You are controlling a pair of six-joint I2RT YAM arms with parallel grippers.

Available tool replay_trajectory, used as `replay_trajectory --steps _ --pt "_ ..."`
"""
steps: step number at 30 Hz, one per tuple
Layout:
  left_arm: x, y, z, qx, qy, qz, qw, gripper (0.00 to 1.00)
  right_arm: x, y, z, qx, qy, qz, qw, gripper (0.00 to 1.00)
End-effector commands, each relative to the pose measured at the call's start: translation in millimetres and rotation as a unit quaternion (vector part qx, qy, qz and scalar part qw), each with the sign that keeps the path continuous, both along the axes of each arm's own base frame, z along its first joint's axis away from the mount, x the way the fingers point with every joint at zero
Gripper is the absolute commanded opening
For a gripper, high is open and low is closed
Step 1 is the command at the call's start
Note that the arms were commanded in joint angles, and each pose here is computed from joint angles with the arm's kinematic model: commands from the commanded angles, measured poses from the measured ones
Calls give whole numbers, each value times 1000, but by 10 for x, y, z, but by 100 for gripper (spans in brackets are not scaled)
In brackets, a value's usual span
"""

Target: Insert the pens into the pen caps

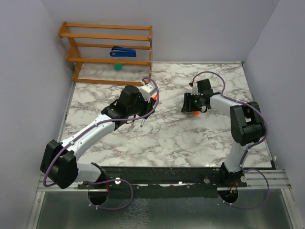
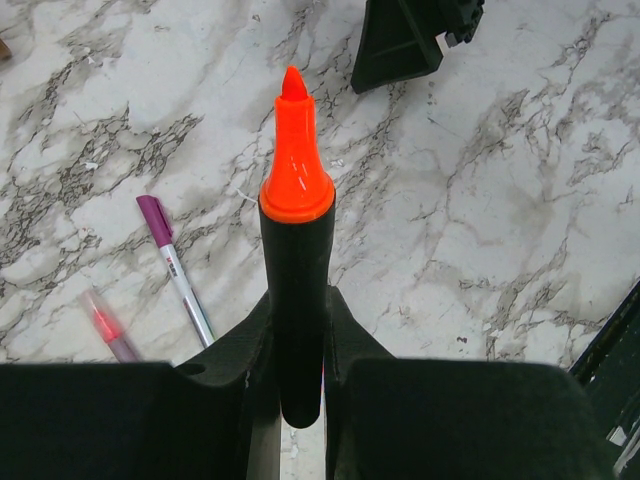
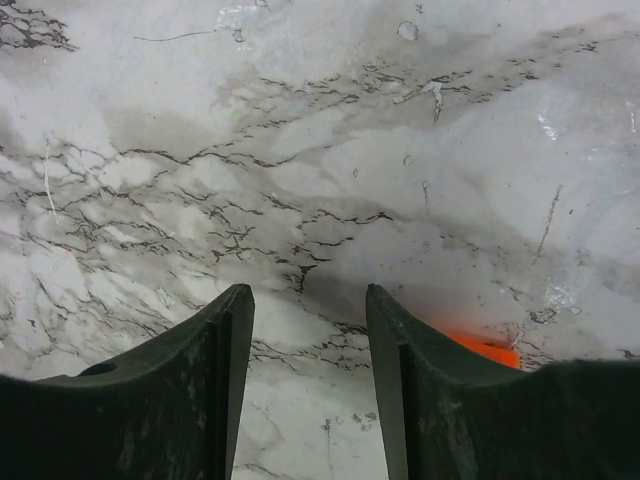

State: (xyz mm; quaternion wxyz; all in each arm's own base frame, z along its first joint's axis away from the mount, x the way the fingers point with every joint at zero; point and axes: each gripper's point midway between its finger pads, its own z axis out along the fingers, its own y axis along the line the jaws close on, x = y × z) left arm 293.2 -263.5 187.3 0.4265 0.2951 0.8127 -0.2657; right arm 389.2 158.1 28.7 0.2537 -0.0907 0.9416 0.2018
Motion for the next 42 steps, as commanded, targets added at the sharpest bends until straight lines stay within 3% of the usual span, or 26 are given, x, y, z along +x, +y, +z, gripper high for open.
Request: replay_trajectory --steps 1,8,12,15,16,20,24,28,35,42 --pt "28 -13 34 -5 -6 -5 1000 0 -169 24 -61 3 32 -3 999 54" --pt "25 -24 23 -5 -4 -7 1000 0 317 146 763 50 -65 -47 995 55" --pt "32 -15 23 -4 -4 -6 1000 0 588 50 1349 86 -122 -160 976 58" --pt "51 7 31 -4 -6 -2 1000 0 616 -71 1589 122 -124 -260 950 59" --pt "56 17 33 -3 -6 -1 1000 0 586 -110 1613 139 -111 -301 937 60" --pt "81 42 36 -3 -6 4 1000 0 380 -277 1546 211 -21 -484 849 62" --pt "107 65 37 -3 -6 8 1000 0 105 -544 1469 181 40 -608 772 65" --pt "104 69 40 -2 -8 7 1000 0 -26 -720 1520 167 53 -665 726 65" --pt "106 110 70 3 -14 13 1000 0 -82 -542 1241 158 159 -667 711 59" --pt "106 141 105 6 -21 17 1000 0 85 -421 1060 129 203 -648 722 53"
